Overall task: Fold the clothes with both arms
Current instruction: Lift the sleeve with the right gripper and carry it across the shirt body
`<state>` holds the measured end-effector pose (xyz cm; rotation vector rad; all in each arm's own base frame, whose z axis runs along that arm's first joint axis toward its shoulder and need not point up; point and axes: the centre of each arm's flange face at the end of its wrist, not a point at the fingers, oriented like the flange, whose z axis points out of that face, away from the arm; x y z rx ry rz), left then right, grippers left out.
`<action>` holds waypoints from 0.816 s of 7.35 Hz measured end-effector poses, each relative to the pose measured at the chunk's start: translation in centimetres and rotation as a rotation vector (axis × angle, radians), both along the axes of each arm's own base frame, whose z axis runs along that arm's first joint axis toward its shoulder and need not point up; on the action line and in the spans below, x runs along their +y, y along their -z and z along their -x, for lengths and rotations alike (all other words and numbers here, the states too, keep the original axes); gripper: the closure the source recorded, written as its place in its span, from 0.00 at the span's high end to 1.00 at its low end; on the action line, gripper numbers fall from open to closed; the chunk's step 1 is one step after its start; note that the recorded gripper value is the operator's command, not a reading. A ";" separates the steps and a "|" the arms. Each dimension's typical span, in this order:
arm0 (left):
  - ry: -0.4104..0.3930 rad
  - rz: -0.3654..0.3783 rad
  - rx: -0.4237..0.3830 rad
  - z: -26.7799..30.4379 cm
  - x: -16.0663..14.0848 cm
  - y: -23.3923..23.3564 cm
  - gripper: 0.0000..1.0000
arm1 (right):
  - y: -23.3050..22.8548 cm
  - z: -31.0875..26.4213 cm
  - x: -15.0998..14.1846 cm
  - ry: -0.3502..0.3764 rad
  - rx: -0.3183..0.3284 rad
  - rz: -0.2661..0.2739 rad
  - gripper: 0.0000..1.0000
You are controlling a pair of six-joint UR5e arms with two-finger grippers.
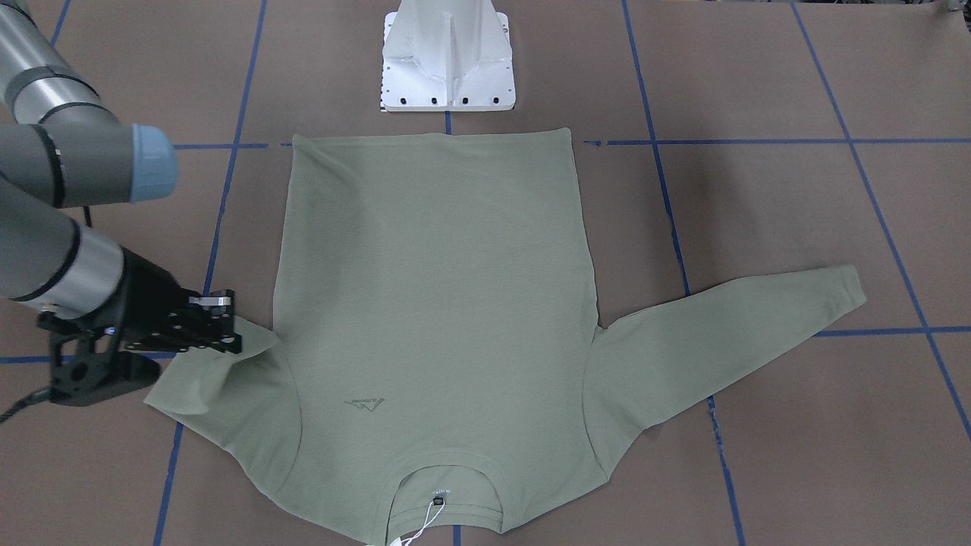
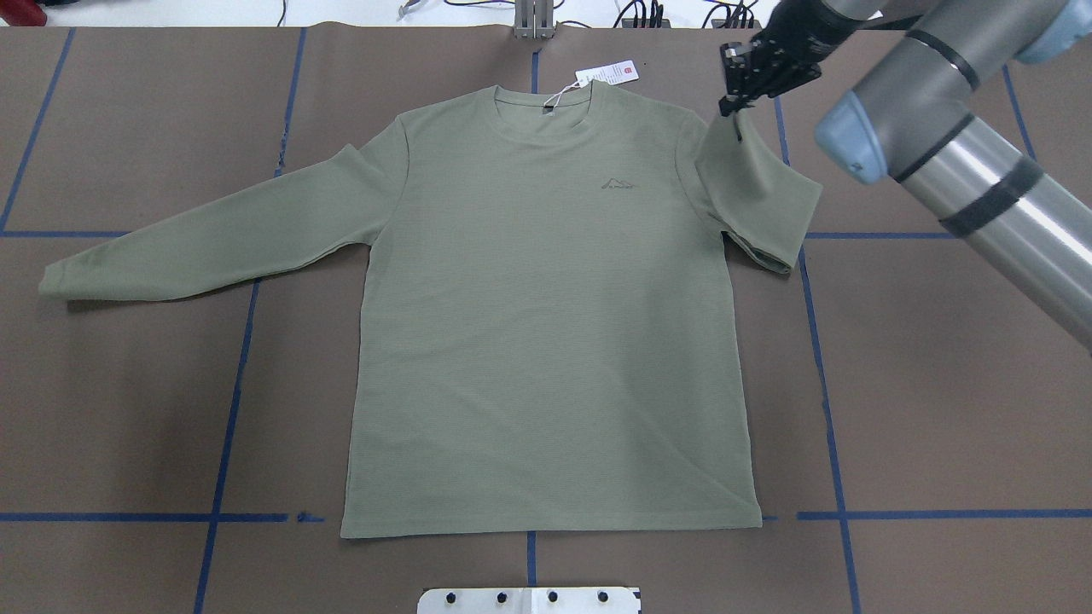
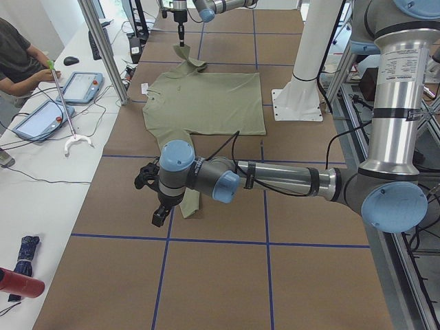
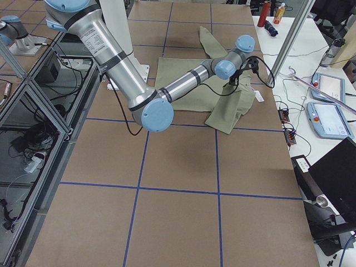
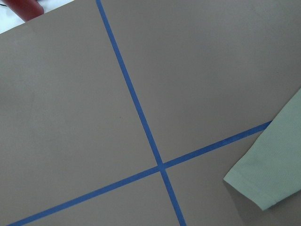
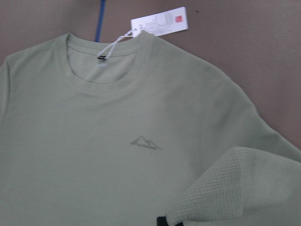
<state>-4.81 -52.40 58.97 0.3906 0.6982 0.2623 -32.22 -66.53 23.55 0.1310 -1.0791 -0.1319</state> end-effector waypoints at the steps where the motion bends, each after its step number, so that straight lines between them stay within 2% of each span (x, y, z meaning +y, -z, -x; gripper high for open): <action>1: -0.001 -0.001 0.000 0.0 0.0 0.0 1.00 | 4.7 3.6 -1.0 0.015 -0.009 -0.019 0.00; 2: -0.001 -0.001 0.000 0.0 0.0 0.0 1.00 | 8.9 7.5 -1.1 0.033 -0.009 -0.046 0.00; 3: 0.000 0.000 0.000 0.0 0.0 0.0 1.00 | 12.3 12.1 0.1 0.046 0.005 -0.083 0.00; 5: -0.016 0.007 0.038 -0.3 0.3 -0.1 1.00 | 15.4 21.4 4.6 0.033 0.020 -0.172 0.00; 6: -0.026 0.012 0.061 -0.4 0.5 -0.1 1.00 | 15.7 24.2 6.4 0.014 0.009 -0.179 0.00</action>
